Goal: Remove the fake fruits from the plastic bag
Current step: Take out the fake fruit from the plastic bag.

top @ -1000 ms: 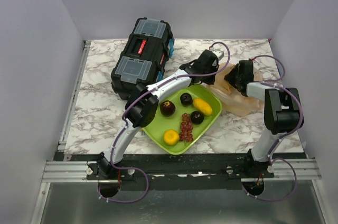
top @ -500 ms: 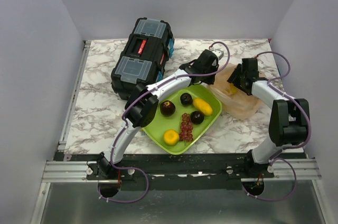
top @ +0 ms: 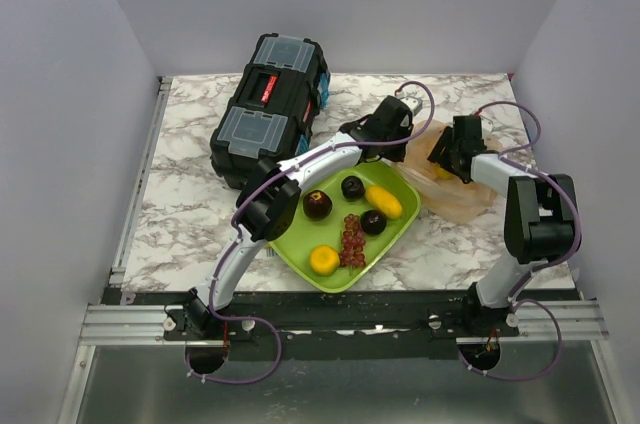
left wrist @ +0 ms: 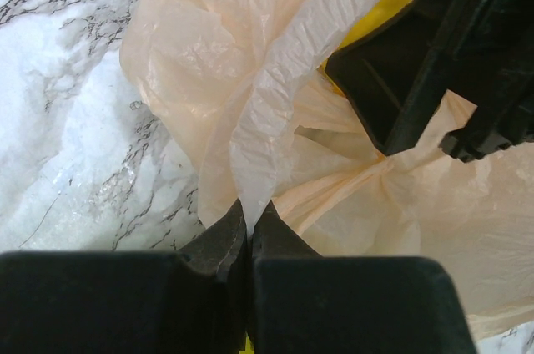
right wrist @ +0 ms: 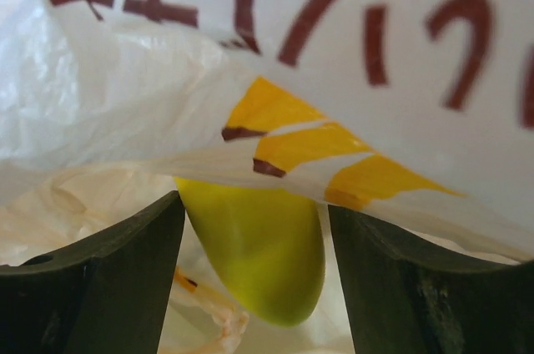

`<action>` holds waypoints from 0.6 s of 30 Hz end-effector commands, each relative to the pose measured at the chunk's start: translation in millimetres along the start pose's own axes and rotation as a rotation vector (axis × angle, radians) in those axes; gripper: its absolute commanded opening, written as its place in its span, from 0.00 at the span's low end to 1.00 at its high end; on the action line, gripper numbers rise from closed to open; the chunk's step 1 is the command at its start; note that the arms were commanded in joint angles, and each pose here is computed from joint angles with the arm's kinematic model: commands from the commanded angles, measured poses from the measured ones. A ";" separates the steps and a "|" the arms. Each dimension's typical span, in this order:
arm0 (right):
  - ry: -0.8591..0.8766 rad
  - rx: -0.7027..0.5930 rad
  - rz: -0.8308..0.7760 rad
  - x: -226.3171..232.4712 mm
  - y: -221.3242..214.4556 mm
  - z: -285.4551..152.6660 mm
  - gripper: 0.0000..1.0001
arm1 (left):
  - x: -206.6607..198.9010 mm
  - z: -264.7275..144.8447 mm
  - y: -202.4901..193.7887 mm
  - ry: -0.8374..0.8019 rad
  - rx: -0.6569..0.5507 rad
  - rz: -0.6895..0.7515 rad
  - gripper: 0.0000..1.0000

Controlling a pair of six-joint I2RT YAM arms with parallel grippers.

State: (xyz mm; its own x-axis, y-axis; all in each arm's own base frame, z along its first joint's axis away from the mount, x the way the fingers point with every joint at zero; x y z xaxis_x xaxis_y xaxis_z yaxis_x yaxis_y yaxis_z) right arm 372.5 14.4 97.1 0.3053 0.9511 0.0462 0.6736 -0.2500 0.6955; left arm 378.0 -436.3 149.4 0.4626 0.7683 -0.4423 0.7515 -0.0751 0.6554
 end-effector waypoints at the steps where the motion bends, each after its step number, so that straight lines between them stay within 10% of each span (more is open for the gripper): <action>1: -0.006 -0.029 -0.037 -0.2 0.8 15.1 0.73 | -6.1 -9.6 8.5 -0.026 -0.022 0.003 0.00; 5: 0.002 -0.049 -0.034 1.0 3.3 15.9 0.71 | -7.3 -9.3 8.4 -0.030 -0.021 0.003 0.00; 9: -0.029 -0.032 -0.020 -3.2 4.6 5.2 0.30 | -8.2 -9.4 9.5 -0.035 -0.021 0.001 0.00; 18: -0.018 0.027 0.046 -9.9 2.8 -49.3 0.11 | -13.1 -14.0 12.9 -0.052 -0.019 -0.008 0.00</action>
State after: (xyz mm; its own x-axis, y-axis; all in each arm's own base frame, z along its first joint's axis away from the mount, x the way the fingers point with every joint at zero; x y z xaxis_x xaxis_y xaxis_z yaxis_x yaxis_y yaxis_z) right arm 361.5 12.1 114.0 0.3239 0.9454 0.0364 0.6711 -0.2567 0.6955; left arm 377.1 -436.8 149.7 0.4631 0.7643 -0.4487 0.7552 -0.0752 0.6512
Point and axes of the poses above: each gripper's point midway between its finger pads, its own z axis out along the fingers, its own x axis along the line the jaws close on, y = z × x, the point moved 7 cm from there along -z, back along the fingers, and after that the axes turned 12 degrees about -z, right-handed, at the moved point
